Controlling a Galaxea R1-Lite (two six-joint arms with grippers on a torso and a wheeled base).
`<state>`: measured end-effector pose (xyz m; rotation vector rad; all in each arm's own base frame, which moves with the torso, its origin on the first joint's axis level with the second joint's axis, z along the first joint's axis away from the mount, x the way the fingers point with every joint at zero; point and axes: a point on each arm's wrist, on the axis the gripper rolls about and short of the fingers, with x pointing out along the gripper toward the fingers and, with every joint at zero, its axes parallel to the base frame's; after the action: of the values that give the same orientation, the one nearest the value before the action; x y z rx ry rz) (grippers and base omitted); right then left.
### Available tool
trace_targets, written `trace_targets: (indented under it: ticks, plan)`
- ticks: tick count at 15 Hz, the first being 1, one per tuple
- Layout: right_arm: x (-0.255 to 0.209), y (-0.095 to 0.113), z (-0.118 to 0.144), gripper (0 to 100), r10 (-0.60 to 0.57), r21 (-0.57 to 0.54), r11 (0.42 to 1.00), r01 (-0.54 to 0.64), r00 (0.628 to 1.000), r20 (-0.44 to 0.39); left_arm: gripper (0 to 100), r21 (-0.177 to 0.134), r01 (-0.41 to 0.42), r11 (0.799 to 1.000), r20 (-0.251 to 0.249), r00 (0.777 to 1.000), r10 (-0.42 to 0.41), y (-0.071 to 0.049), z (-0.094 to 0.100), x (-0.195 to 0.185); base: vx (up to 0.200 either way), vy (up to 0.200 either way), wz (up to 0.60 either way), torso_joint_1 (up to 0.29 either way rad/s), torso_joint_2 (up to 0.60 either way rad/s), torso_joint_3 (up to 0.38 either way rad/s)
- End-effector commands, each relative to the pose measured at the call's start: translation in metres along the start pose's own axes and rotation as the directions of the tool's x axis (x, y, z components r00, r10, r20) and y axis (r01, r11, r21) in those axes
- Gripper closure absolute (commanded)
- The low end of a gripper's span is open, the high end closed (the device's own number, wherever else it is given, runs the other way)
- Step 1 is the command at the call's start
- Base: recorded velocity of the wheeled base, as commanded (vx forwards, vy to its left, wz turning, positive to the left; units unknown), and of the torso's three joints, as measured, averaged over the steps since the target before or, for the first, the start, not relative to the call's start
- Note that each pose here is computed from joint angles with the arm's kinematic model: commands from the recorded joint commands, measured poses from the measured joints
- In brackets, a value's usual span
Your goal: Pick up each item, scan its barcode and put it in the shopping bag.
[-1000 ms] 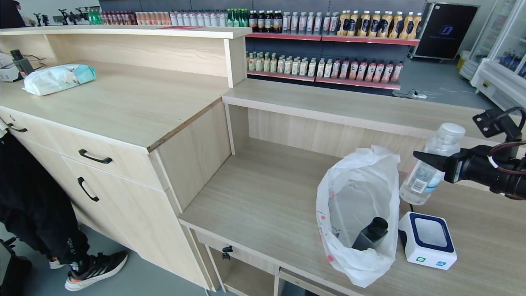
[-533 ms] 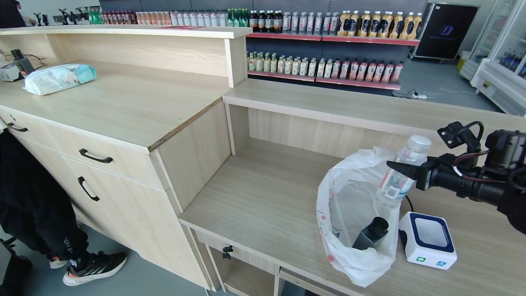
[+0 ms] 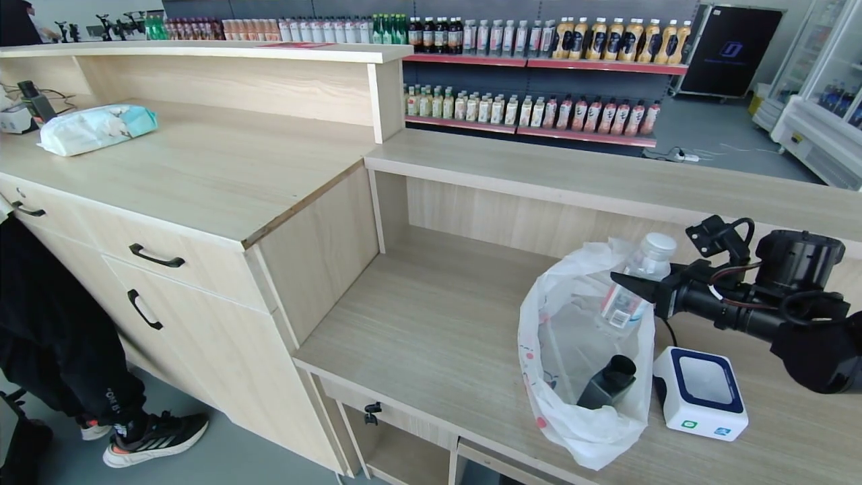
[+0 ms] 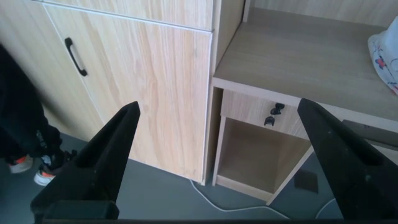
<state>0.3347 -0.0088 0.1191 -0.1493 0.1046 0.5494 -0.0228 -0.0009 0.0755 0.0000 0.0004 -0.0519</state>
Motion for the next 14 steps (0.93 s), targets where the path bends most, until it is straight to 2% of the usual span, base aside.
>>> trace_targets:
  ticks: [1, 5, 14]
  plan:
    - [0.008, -0.002, -0.017, 100, 0.009, 0.002, 1.0, -0.008, 1.0, -0.028, 0, 0.0, 0.0, 1.0, -0.001, 1.0, 0.0, 0.0, 0.0, 0.0, 0.0, 0.0, 0.0, 0.0, 0.0, 0.0]
    - [0.013, -0.004, -0.026, 100, 0.024, -0.024, 0.999, -0.024, 1.0, -0.007, 0, 0.0, 0.0, 1.0, -0.001, 1.0, 0.0, 0.0, 0.0, 0.0, 0.0, 0.0, 0.0, 0.0, 0.0, 0.0]
    - [0.014, -0.003, -0.034, 100, 0.048, -0.053, 0.997, -0.049, 0.998, -0.027, 0, 0.0, 0.0, 1.0, -0.001, 1.0, 0.0, 0.0, 0.0, 0.0, 0.0, 0.0, 0.0, 0.0, 0.0, 0.0]
